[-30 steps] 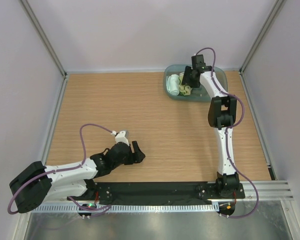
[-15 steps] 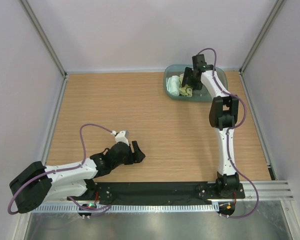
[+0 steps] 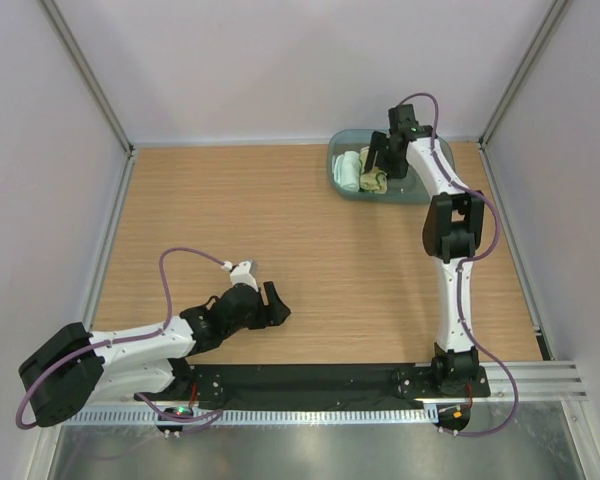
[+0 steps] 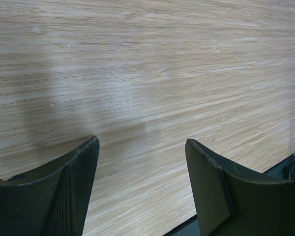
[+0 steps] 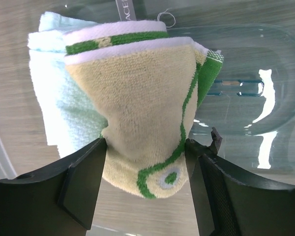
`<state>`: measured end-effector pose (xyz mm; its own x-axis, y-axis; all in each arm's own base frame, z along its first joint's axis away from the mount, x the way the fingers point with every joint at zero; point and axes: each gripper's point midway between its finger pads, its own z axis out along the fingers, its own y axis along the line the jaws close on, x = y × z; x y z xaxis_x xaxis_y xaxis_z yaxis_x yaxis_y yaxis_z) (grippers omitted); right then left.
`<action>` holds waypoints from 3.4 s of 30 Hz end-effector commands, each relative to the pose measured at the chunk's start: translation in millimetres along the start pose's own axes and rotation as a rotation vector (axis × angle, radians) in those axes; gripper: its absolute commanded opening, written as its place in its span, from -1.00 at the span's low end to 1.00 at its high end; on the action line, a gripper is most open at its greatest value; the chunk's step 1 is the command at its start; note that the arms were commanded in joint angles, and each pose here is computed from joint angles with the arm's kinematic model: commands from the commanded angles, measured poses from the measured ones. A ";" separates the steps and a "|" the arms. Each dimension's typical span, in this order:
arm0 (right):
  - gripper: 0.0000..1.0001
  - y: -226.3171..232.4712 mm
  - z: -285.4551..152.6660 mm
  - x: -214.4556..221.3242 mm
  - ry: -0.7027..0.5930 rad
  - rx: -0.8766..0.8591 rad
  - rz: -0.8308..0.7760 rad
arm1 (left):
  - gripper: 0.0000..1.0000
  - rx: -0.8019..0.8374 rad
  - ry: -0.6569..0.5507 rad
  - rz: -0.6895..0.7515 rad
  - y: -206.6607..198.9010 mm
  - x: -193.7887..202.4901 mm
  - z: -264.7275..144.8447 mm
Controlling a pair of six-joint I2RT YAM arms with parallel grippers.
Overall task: Roll the towels
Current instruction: Place the rolled towel into the container
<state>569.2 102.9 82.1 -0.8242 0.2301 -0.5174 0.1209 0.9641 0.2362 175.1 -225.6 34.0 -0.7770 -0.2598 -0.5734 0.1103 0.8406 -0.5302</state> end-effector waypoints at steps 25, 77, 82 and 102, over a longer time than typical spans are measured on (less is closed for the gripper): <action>0.44 26.8 -141.1 -2.7 -0.134 -0.077 -0.059 | 0.44 -0.040 0.029 -0.002 19.9 11.3 -4.0; 0.62 63.4 -252.6 121.0 -0.303 -0.373 -0.097 | 0.99 -0.716 -0.654 0.185 198.6 -265.3 -74.9; 0.62 60.9 -251.5 126.4 -0.302 -0.367 -0.100 | 0.99 -0.651 -0.642 0.187 209.6 -275.7 -46.5; 0.63 65.0 -241.5 132.2 -0.294 -0.394 -0.072 | 1.00 -0.396 -0.703 0.356 190.0 -258.0 -15.1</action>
<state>329.4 155.4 207.7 -0.6727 0.2246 -0.7050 -0.1513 0.8909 0.4282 367.0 11.3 47.4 -0.3367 -0.1051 -0.9357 -0.0968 0.9924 -0.0767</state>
